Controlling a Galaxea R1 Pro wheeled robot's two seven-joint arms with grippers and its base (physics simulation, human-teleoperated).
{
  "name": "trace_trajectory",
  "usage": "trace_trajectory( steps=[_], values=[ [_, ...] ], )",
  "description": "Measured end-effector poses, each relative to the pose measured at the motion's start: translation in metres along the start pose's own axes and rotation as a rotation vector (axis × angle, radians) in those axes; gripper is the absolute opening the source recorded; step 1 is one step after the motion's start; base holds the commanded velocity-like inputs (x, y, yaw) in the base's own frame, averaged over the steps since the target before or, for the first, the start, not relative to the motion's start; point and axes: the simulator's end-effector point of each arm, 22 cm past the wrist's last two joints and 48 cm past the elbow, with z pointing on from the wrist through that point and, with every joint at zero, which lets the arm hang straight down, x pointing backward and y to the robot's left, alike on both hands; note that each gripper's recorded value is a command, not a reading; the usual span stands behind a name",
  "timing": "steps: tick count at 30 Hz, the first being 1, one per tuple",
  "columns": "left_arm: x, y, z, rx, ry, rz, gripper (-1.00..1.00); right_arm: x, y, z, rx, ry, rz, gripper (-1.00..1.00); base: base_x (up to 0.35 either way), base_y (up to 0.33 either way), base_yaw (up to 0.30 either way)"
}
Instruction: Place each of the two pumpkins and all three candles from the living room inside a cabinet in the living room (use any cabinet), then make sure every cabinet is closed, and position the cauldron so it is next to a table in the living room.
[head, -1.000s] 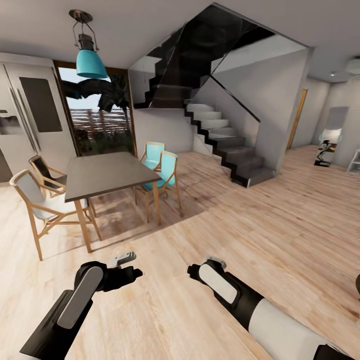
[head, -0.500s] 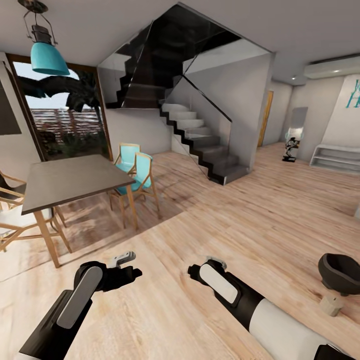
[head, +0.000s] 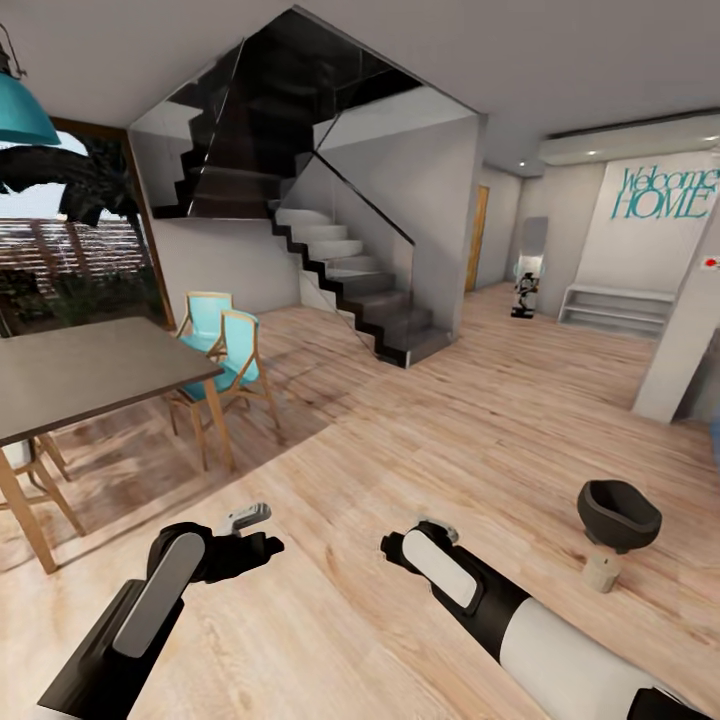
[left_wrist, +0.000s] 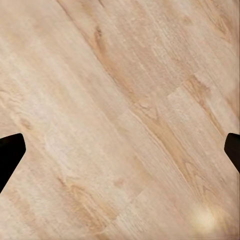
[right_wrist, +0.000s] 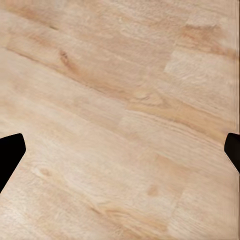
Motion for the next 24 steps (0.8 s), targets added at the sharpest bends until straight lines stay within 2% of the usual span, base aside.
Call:
trace_trajectory(
  steps=[11,24],
  values=[
    [-0.0009,-0.0001,-0.0013,0.0,-0.003,0.0,1.0,0.0017,-0.0092,0.0039,0.023,0.005,0.005,1.0,0.0,0.0,-0.29],
    [-0.0025,-0.0004,-0.0036,0.0,-0.008,0.001,1.0,0.0003,-0.0104,0.0026,0.025,0.002,0.006,1.0,0.0,0.019,-0.29]
  ],
)
